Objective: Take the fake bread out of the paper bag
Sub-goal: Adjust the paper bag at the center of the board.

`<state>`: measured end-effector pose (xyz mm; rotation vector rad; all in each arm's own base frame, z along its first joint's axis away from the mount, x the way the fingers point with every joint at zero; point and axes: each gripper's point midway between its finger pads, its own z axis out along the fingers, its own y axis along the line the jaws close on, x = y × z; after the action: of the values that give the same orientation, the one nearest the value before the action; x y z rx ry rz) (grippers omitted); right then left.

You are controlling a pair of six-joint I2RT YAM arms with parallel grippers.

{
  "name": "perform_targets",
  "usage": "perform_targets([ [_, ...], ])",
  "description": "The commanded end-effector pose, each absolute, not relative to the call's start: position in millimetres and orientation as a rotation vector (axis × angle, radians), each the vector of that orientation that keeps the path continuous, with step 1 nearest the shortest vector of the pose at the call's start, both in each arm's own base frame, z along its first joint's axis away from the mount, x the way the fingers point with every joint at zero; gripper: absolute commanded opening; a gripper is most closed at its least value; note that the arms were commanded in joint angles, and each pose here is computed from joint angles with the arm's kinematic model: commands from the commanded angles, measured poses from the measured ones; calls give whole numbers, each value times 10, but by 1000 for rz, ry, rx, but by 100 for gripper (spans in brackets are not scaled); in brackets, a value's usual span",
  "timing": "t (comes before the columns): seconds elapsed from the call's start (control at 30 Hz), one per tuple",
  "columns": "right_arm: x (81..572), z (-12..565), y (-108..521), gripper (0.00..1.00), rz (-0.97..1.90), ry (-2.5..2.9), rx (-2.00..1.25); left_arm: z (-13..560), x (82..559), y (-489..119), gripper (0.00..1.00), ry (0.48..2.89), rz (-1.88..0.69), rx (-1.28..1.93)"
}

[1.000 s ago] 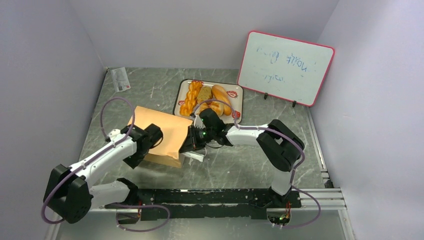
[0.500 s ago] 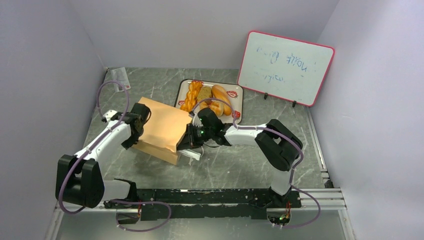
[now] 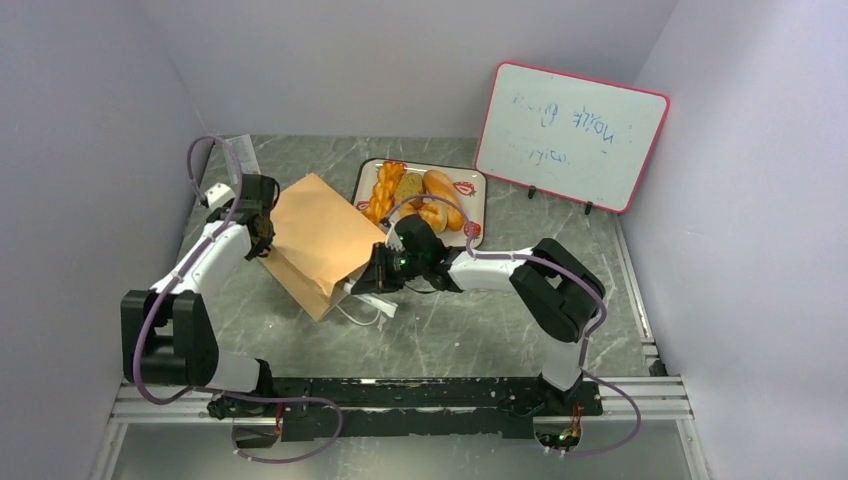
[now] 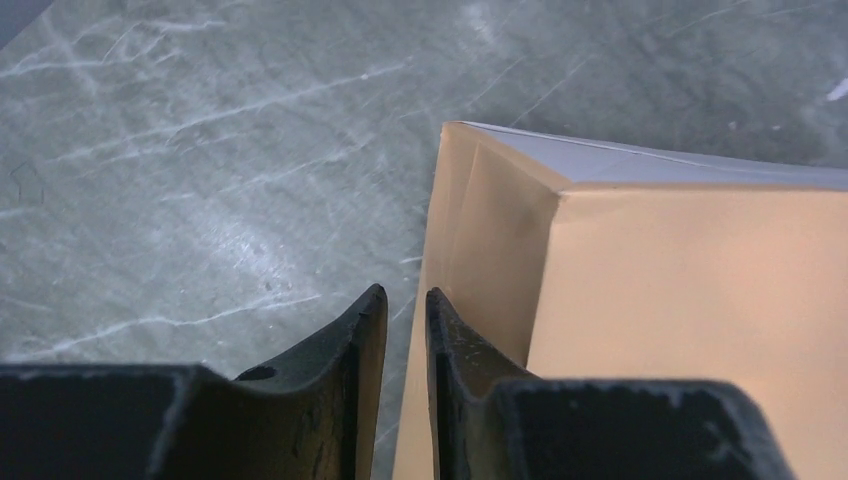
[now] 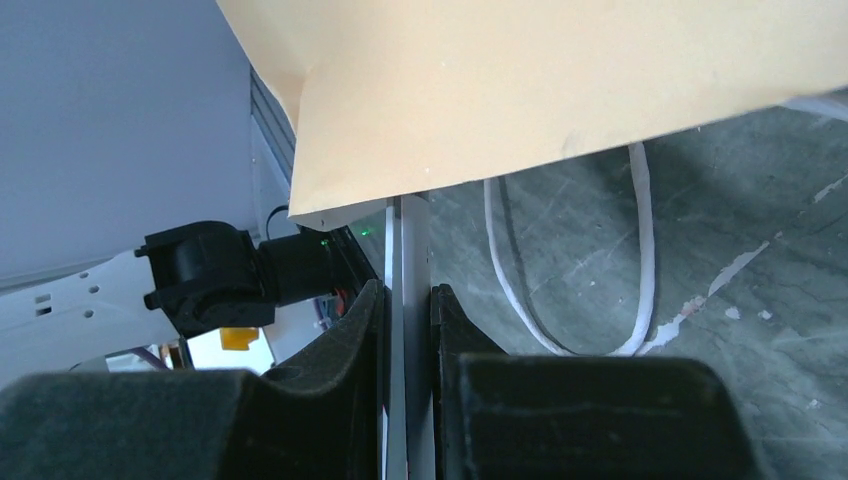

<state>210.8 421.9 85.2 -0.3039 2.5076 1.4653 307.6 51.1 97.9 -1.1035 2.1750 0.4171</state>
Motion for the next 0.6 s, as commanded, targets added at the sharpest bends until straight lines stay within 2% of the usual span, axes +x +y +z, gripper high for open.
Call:
perform_targets([
  [0.0,2196,1109,4343,0,1515,2398,-301,1241,3353,457,15,2138,319,-1066],
  [0.17,2120,994,4194,0,1486,2428,-222,1622,3140,514,17,2097,330,-1080],
  [0.4,2070,937,4176,0,1579,2420,-79,2216,2884,338,37,2039,112,-896],
  [0.43,2071,951,4182,0,1601,2403,-68,2286,2863,313,34,2048,99,-852],
  [0.53,2065,990,4191,0,1635,2374,-45,2420,2852,237,9,2087,67,-759],
  [0.57,2071,1006,4196,0,1638,2364,-41,2439,2854,222,7,2103,65,-747],
])
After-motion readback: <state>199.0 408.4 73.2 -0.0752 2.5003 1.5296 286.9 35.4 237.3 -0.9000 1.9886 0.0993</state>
